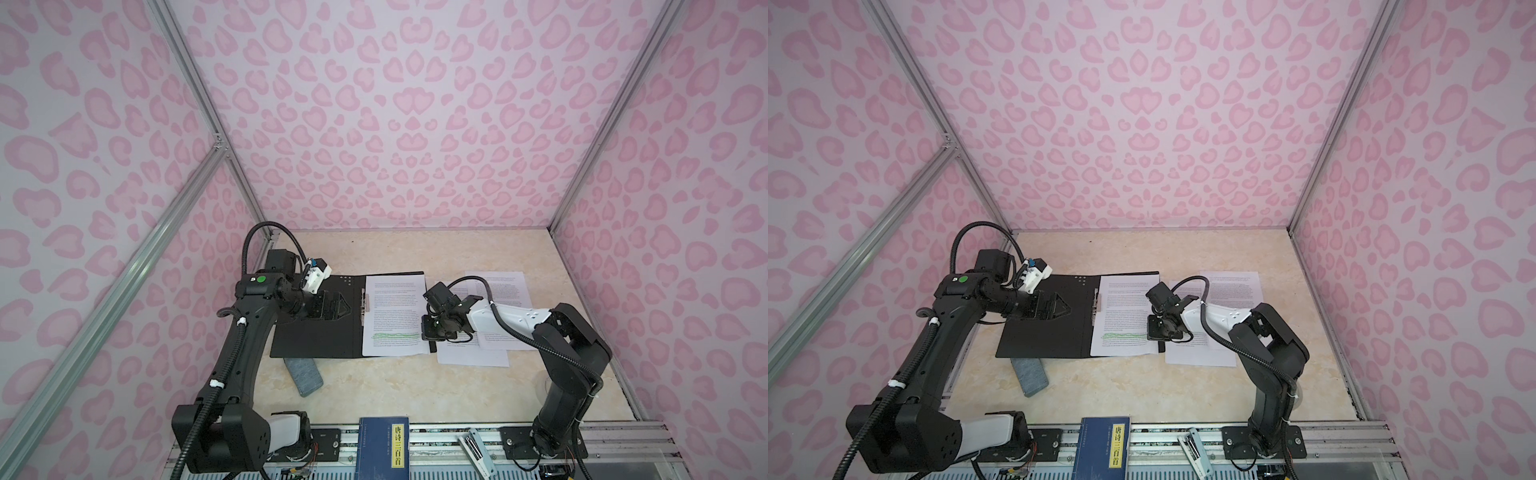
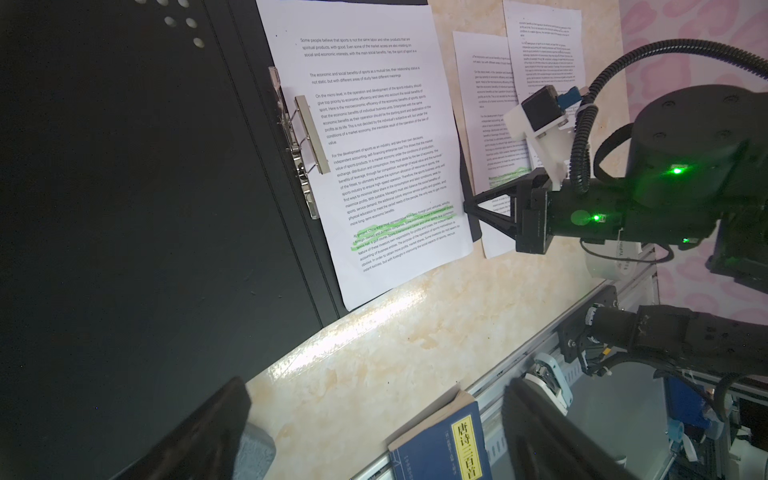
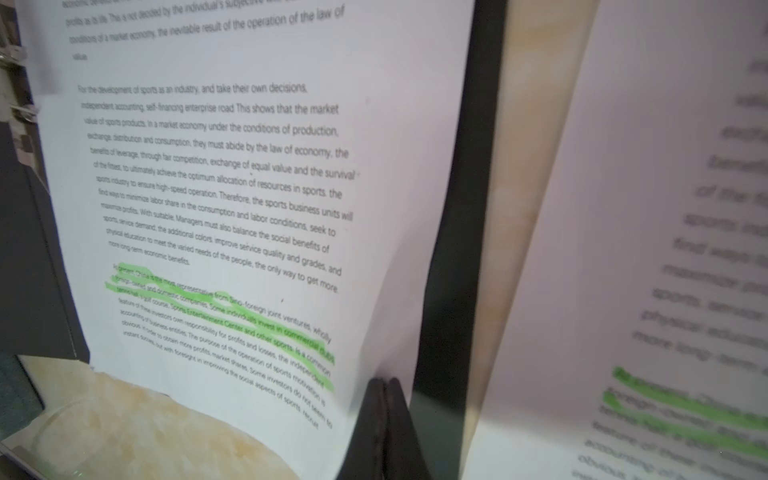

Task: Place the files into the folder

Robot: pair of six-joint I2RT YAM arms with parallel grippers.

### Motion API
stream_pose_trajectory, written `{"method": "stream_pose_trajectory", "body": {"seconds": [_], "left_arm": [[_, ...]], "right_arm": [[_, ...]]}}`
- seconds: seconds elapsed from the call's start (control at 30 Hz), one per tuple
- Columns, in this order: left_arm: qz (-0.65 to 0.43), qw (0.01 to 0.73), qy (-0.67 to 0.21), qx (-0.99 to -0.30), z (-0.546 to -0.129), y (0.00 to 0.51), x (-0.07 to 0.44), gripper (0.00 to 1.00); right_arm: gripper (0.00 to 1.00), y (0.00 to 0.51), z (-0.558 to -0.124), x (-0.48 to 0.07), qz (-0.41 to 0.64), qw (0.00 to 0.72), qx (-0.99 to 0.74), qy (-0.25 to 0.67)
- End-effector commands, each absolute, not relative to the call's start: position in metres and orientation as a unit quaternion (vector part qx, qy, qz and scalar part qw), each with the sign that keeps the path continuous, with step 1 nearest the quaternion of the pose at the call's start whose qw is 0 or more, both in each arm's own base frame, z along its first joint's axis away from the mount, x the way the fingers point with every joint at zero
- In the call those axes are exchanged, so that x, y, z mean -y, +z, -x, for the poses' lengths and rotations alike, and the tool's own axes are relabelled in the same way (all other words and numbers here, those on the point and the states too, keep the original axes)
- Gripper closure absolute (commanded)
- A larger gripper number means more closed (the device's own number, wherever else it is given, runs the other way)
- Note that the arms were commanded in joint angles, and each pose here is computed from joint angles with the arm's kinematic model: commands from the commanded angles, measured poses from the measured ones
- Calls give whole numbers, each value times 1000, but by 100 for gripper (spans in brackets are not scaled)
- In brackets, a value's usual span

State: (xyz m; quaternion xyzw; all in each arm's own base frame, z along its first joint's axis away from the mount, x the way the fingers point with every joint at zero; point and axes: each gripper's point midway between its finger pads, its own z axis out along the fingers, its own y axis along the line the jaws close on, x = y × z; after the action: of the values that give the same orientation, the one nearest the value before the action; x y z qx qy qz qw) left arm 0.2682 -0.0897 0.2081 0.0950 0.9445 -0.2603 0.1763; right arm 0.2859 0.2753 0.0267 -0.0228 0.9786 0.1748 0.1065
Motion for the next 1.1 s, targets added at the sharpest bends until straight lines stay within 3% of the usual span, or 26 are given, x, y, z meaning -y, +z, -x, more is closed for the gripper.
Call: {"method": "stream_pose_trajectory", "body": {"seconds": [0.0, 0.53, 1.07], "left_arm": [[-102, 177, -267, -942, -267, 209, 92, 3], [-101, 171, -268, -943, -268, 207, 92, 2], [-100, 169, -273, -942, -266, 207, 94, 2]], "right_arm": [[95, 22, -288, -277, 29, 108, -979, 173], [95, 26, -297, -271, 77, 109, -985, 113], [94, 45, -295, -288, 71, 121, -976, 167]]}}
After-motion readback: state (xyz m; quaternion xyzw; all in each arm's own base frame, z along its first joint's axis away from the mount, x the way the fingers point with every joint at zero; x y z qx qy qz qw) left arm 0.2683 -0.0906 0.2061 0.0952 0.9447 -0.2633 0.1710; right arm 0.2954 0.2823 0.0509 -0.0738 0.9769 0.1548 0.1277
